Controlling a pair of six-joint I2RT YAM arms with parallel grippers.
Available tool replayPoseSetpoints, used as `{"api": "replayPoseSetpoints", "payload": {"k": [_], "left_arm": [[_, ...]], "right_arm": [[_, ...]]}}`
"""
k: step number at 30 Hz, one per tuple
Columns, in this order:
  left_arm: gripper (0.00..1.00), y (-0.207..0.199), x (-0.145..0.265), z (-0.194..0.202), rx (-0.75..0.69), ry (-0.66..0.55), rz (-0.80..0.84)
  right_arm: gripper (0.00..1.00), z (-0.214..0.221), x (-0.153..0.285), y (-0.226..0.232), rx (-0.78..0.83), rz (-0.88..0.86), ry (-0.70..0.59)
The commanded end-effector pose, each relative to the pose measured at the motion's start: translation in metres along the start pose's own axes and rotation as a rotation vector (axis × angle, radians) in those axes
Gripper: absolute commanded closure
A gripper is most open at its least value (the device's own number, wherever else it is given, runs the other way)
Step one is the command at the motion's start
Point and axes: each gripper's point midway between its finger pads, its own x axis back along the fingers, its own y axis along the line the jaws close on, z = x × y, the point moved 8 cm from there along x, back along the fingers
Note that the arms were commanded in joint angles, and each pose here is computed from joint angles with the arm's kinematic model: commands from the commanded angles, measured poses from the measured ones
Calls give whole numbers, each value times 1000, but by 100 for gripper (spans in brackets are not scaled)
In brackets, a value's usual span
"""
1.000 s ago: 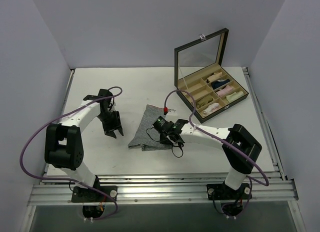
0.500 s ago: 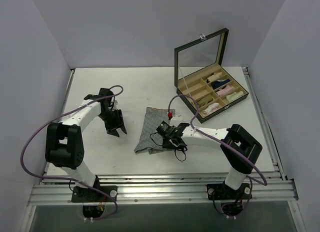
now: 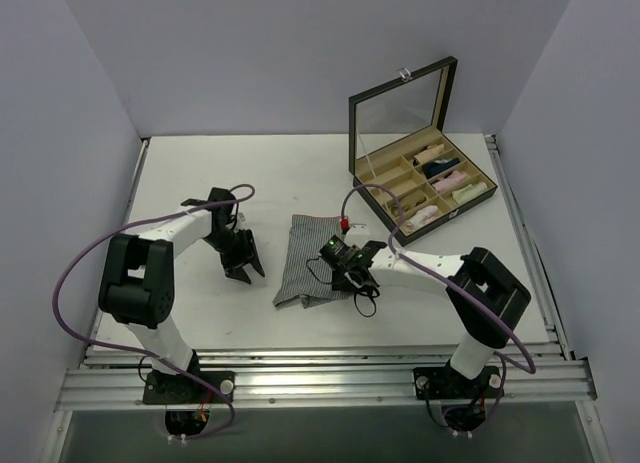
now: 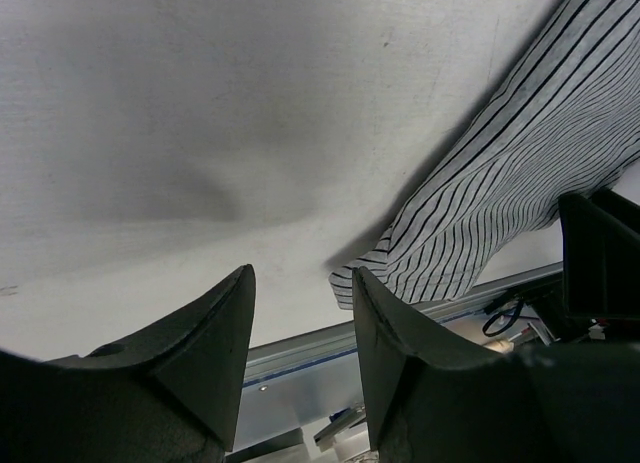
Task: Roll the underwear
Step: Fold the underwear
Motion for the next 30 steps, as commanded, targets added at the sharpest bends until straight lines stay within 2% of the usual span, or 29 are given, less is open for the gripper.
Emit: {"api": "replayPoseSetpoints", "payload": {"k": [1, 5, 10, 12, 14, 15, 16, 18, 22, 23, 25, 26, 30], "left_arm": [[48, -9, -9, 0, -7, 3, 58], [48, -19, -20, 10, -33, 27, 92], [49, -27, -41, 14, -50, 72, 74], [55, -28, -45, 14, -55, 81, 48], [65, -25, -48, 13, -58, 86, 29], [82, -23, -47, 14, -56, 96, 9], [90, -20, -44, 8, -77, 71, -29], [97, -14, -38, 2, -88, 58, -89], [98, -4, -18, -33, -132, -43, -167], [98, -4, -8, -50, -127, -98, -169], [98, -1, -2, -66, -120, -123, -201], [98, -3, 9, -81, -112, -172, -199], [96, -17, 30, -101, -111, -236, -167]], "right_arm": [[58, -17, 23, 1, 1, -40, -54], [61, -41, 32, -10, -62, -62, -90], [64, -51, 29, -25, -94, -101, -90], [64, -54, 31, -29, -108, -112, -90], [65, -55, 31, -30, -116, -127, -96], [65, -54, 31, -30, -119, -131, -95], [65, -53, 30, -30, -127, -137, -94], [65, -51, 28, -30, -136, -153, -89], [65, -46, 22, -23, -184, -233, -78], [65, -43, 20, -21, -196, -250, -60], [66, -40, 15, -19, -212, -262, -37], [67, -37, 15, -17, -217, -270, -23], [68, -19, 10, -21, -236, -278, 5]]}}
